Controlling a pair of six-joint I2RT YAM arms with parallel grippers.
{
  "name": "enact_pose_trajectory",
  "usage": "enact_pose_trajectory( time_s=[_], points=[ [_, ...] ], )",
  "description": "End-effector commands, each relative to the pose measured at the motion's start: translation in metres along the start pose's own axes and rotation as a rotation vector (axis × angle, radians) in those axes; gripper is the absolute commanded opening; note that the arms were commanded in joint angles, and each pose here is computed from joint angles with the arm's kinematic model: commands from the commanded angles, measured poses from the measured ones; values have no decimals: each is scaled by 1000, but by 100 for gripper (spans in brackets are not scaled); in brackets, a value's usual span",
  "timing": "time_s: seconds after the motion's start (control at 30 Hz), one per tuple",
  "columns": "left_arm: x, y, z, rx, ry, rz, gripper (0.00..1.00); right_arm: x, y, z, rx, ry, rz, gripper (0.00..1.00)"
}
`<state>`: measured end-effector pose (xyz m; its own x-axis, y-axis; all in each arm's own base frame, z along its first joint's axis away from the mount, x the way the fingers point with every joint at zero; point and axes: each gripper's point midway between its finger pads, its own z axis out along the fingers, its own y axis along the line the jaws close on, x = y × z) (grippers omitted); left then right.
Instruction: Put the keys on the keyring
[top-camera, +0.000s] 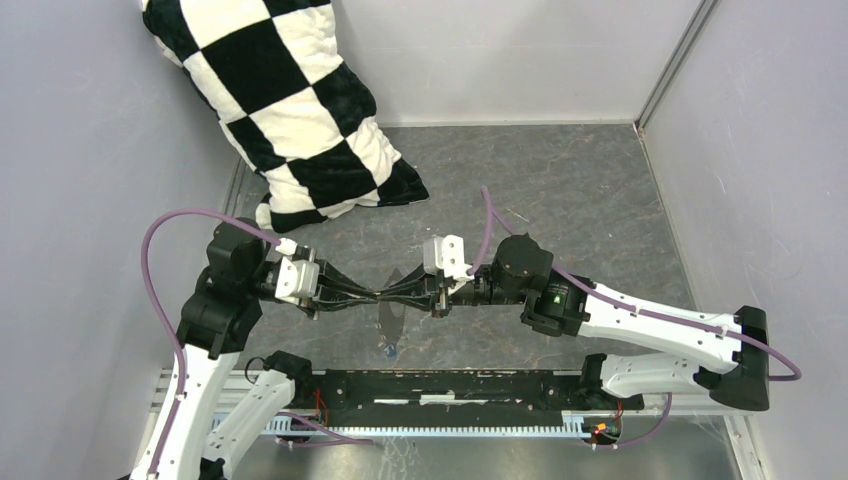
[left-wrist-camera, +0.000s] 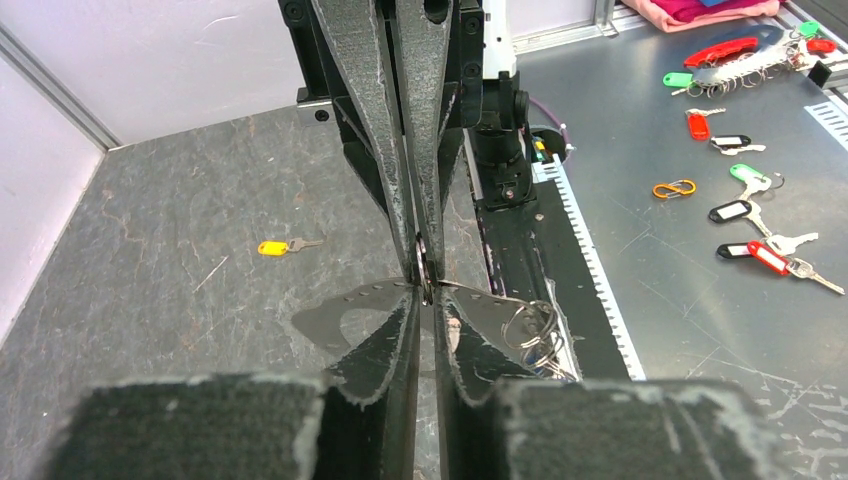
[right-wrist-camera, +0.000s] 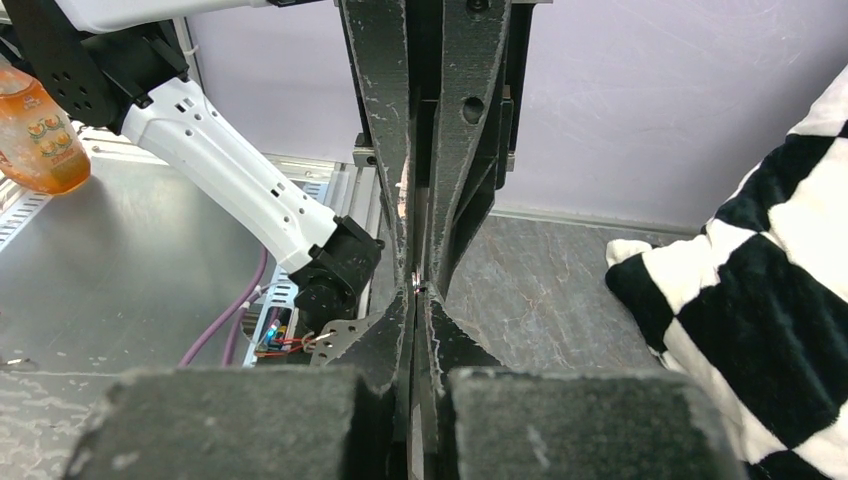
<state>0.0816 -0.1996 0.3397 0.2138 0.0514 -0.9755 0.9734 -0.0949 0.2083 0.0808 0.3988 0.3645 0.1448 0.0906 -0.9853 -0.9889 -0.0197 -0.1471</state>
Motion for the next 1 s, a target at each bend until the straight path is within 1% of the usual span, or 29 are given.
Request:
enact_pose_trajectory(
  time_s=[0.0,0.1,0.17,0.2,0.33,0.47,0.5,0.53,0.6,0.67,0.73,0.83,0.97],
  points=[
    [-14,-9,-1,23,-23,6,18,-10,-5,2,17,-42,-13,0],
    [-14,-10,-1,23,-23,10,20,-11,-5,2,17,-45,-14,0],
    [-14,-9,-1,23,-23,11,20,-12,-5,1,21,-45,-15,0],
    [-14,-9,-1,23,-23,10,18,-12,-5,2,22,-44,-13,0],
    [-12,-7,-1,18,-19,11,3,-12,-6,1,25,-50,-11,0],
    [-10,-7,-1,13,-16,14,2,-15,-7,2,31,-61,-9,1],
    [-9,-6,-1,8,-13,16,2,-17,-9,2,41,-64,-9,2],
    [-9,-6,-2,3,-11,19,2,-17,-10,1,49,-65,-9,7],
    [-7,-5,-2,-7,-6,21,2,-21,-15,-2,79,-66,-10,11],
    [-4,-3,-2,-19,2,17,2,-22,-19,-5,112,-61,-9,20],
    [-2,-1,-2,-32,10,12,2,-23,-23,-10,139,-58,-14,25],
    [3,5,-2,-55,25,-4,2,-21,-29,-17,182,-40,-19,39],
    [6,9,-2,-64,34,-6,2,-23,-33,-27,223,-22,-31,47]
  ],
)
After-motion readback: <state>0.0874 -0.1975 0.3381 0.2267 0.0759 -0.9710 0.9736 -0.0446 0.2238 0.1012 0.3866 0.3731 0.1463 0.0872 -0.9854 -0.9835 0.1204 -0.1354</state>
